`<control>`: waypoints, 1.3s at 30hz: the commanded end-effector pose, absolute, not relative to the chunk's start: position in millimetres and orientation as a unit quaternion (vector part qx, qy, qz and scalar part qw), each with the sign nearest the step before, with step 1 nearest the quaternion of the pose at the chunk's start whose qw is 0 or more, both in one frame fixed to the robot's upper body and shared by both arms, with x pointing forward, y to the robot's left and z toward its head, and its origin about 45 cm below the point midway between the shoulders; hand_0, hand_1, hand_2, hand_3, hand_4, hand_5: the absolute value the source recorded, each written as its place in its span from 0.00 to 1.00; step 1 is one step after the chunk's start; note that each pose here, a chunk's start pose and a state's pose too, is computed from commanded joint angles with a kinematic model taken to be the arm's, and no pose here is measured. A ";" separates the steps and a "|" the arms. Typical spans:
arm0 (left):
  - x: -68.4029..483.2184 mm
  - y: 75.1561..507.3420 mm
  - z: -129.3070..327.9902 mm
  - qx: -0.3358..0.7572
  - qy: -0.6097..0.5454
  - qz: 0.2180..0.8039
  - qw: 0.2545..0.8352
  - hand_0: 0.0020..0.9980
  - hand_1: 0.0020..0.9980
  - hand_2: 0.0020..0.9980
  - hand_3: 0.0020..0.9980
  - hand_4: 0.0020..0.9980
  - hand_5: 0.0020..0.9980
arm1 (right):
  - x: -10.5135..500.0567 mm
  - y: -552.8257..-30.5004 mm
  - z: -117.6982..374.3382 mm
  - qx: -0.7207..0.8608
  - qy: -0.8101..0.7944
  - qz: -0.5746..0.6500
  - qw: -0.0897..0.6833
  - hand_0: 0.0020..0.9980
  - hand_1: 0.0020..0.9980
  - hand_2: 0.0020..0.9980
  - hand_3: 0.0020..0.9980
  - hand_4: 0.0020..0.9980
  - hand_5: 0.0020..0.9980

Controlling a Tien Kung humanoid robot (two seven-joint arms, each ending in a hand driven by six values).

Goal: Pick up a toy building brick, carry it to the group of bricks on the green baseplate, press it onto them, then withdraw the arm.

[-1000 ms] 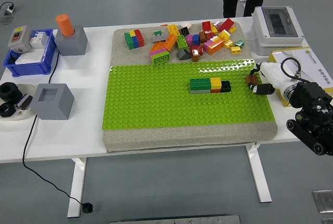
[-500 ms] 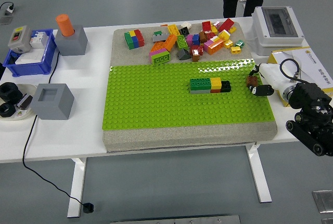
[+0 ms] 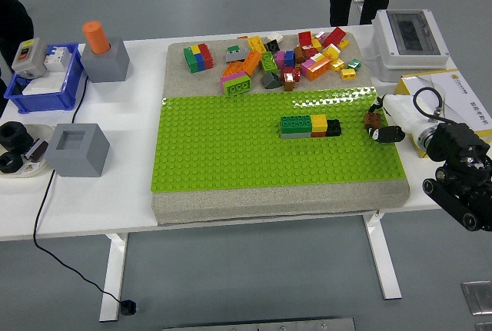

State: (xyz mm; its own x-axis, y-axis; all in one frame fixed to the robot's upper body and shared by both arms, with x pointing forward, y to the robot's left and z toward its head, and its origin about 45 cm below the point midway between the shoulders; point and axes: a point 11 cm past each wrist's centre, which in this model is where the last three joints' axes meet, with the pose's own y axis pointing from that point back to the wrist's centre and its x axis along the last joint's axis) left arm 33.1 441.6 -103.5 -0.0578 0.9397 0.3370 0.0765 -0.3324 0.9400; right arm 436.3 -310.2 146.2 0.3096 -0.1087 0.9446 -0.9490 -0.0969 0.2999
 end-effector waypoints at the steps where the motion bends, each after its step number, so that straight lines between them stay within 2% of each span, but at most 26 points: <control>1: 33.1 441.7 -103.5 0.576 0.441 0.578 0.373 0.78 0.77 0.72 0.45 1.00 0.82 | 436.3 -310.3 146.2 0.620 -0.426 0.404 0.520 0.69 0.70 0.77 0.64 0.61 0.32; 3: 33.3 441.7 -103.4 0.576 0.441 0.578 0.373 0.78 0.77 0.72 0.45 1.00 0.82 | 436.3 -310.6 146.2 0.620 -0.426 0.405 0.520 0.69 0.70 0.77 0.61 0.60 0.30; 8: 33.2 441.6 -103.5 0.576 0.441 0.578 0.373 0.78 0.77 0.72 0.45 1.00 0.82 | 436.2 -311.0 146.0 0.619 -0.425 0.405 0.521 0.69 0.70 0.77 0.61 0.60 0.30; 9: 33.1 441.5 -103.6 0.576 0.441 0.578 0.373 0.78 0.77 0.72 0.45 1.00 0.82 | 436.2 -311.0 145.9 0.619 -0.425 0.405 0.522 0.69 0.70 0.77 0.54 0.59 0.30; 14: 32.6 440.9 -103.8 0.576 0.441 0.578 0.373 0.78 0.77 0.72 0.45 1.00 0.82 | 435.7 -311.3 145.0 0.618 -0.422 0.406 0.524 0.69 0.70 0.77 0.54 0.59 0.30; 15: 32.5 440.9 -103.8 0.576 0.441 0.578 0.373 0.78 0.77 0.72 0.45 1.00 0.82 | 435.5 -311.3 144.8 0.619 -0.422 0.406 0.524 0.69 0.70 0.77 0.48 0.57 0.28; 20: 31.6 440.3 -104.2 0.576 0.442 0.578 0.373 0.78 0.77 0.72 0.45 1.00 0.82 | 435.2 -310.4 144.4 0.619 -0.420 0.407 0.524 0.69 0.70 0.77 0.48 0.57 0.28; 21: 31.4 440.2 -104.2 0.576 0.442 0.578 0.373 0.78 0.77 0.72 0.45 1.00 0.83 | 435.2 -310.0 144.5 0.619 -0.420 0.408 0.524 0.69 0.70 0.77 0.44 0.57 0.28; 39: 28.2 439.3 -105.0 0.577 0.442 0.578 0.372 0.78 0.78 0.72 0.45 1.00 0.83 | 436.2 -296.5 154.2 0.623 -0.416 0.429 0.505 0.69 0.71 0.77 0.45 0.55 0.25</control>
